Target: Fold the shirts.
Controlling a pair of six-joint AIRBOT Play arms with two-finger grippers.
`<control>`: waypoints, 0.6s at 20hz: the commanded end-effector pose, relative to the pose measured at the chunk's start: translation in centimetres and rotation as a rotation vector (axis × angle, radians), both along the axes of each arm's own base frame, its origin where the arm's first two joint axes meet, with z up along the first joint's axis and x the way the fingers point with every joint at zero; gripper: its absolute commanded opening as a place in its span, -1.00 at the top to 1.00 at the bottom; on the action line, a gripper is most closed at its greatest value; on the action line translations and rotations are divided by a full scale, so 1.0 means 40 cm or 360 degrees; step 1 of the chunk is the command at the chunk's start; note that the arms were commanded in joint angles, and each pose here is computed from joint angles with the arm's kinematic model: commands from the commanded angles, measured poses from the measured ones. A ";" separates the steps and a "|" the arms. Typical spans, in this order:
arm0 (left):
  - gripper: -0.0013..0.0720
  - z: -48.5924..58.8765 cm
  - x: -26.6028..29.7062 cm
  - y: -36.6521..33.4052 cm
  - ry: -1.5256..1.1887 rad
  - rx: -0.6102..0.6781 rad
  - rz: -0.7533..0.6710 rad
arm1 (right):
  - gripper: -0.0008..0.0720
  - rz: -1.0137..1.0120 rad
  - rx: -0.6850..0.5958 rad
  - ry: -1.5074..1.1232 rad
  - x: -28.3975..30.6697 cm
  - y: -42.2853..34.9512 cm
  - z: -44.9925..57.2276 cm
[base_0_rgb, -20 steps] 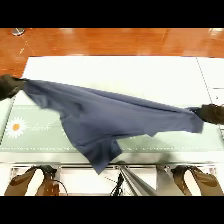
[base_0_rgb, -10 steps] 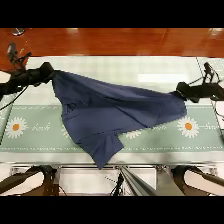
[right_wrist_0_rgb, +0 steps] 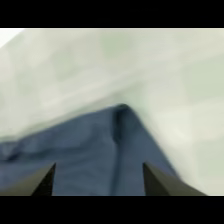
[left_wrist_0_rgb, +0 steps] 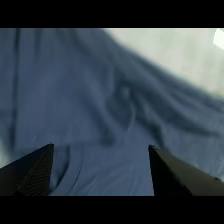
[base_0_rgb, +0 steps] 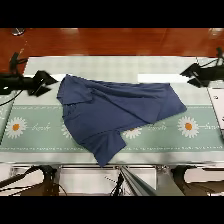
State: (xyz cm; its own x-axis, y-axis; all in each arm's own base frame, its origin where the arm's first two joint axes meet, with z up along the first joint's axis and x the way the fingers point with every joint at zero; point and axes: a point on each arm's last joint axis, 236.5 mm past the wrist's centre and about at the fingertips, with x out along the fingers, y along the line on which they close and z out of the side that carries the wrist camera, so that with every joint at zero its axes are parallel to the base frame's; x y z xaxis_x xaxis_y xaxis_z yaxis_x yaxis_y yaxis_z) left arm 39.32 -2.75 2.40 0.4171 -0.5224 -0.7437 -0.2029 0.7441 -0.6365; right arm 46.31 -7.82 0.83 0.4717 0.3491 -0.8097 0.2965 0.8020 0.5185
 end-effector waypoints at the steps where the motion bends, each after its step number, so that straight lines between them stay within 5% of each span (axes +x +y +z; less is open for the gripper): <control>1: -0.95 -0.065 -0.253 0.084 0.0470 0.0031 -0.0029 | -0.75 0.0013 -0.0147 0.0222 -0.168 -0.154 0.004; 7: -0.95 -0.199 -0.520 -0.147 0.0682 -0.0388 -0.0016 | -0.75 -0.0247 0.0288 0.0087 -0.327 -0.010 -0.082; 12: -0.95 -0.277 -0.630 -0.247 0.0843 -0.0477 -0.0016 | -0.74 -0.0185 0.0309 0.0054 -0.358 0.082 -0.098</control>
